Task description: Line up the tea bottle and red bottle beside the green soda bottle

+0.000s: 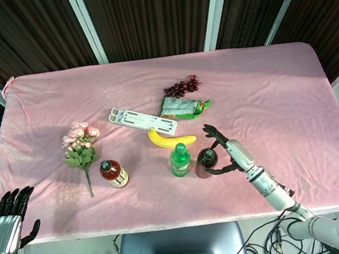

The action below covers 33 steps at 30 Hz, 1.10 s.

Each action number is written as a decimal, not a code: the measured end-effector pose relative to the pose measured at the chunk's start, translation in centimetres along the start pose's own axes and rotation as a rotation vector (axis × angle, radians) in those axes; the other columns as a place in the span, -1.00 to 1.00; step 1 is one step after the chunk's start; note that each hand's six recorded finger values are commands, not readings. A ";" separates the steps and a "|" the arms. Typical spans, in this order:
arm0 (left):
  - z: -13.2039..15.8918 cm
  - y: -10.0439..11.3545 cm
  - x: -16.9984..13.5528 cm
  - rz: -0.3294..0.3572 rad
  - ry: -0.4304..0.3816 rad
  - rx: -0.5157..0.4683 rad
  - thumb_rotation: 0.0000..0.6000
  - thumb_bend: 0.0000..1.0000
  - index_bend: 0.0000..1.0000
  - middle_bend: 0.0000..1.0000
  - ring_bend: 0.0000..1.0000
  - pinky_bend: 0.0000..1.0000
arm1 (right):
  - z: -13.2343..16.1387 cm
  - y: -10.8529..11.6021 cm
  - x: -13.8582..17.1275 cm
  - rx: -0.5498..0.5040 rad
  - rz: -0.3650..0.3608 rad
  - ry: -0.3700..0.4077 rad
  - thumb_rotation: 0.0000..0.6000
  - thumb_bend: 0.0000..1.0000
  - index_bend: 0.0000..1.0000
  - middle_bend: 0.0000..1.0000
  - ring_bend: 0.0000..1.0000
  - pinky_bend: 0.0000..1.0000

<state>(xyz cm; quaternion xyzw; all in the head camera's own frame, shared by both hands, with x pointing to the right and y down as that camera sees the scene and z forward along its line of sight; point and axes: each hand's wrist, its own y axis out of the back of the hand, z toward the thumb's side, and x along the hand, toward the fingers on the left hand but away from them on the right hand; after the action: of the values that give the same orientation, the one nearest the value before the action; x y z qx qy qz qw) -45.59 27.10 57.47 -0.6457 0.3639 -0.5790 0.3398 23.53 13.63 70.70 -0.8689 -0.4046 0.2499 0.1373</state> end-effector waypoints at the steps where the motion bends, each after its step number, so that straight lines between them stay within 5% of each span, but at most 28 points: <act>1: 0.0 0.1 0.0 0.001 -0.006 -0.008 1.00 -0.23 -1.00 -0.95 -1.00 -0.98 | 0.3 0.5 0.4 0.018 -0.005 0.008 1.00 -0.50 -1.00 -0.89 -0.70 -0.18; 9: 1.4 0.4 1.0 0.014 -0.143 -0.209 1.00 -0.32 -1.00 -1.00 -1.00 -0.93 | 1.8 4.2 5.4 0.236 -0.056 0.038 1.00 -0.56 -1.00 -1.00 -0.95 -0.51; 15: 2.8 -0.3 2.6 0.010 -0.274 -0.584 1.00 -0.35 -1.00 -1.00 -1.00 -1.00 | 3.8 7.4 11.7 0.423 -0.105 0.032 1.00 -0.56 -1.00 -1.00 -1.00 -0.69; 21: 6.0 -3.3 6.4 -0.022 -0.375 -0.931 1.00 -0.35 -1.00 -1.00 -1.00 -1.00 | 6.2 7.7 14.5 0.506 -0.096 0.053 1.00 -0.56 -1.00 -1.00 -1.00 -0.73; 33: 11.0 -6.3 12.0 -0.140 -0.367 -1.065 1.00 -0.38 -1.00 -1.00 -1.00 -1.00 | 6.6 6.9 15.3 0.519 -0.047 0.045 1.00 -0.56 -1.00 -1.00 -1.00 -0.77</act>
<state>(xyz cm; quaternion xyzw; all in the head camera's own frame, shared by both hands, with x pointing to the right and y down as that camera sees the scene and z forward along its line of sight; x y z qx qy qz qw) -33.41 20.12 67.86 -0.8407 0.4968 -0.2149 -0.0145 32.73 21.31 57.16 -0.8003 -0.3441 0.3227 0.3701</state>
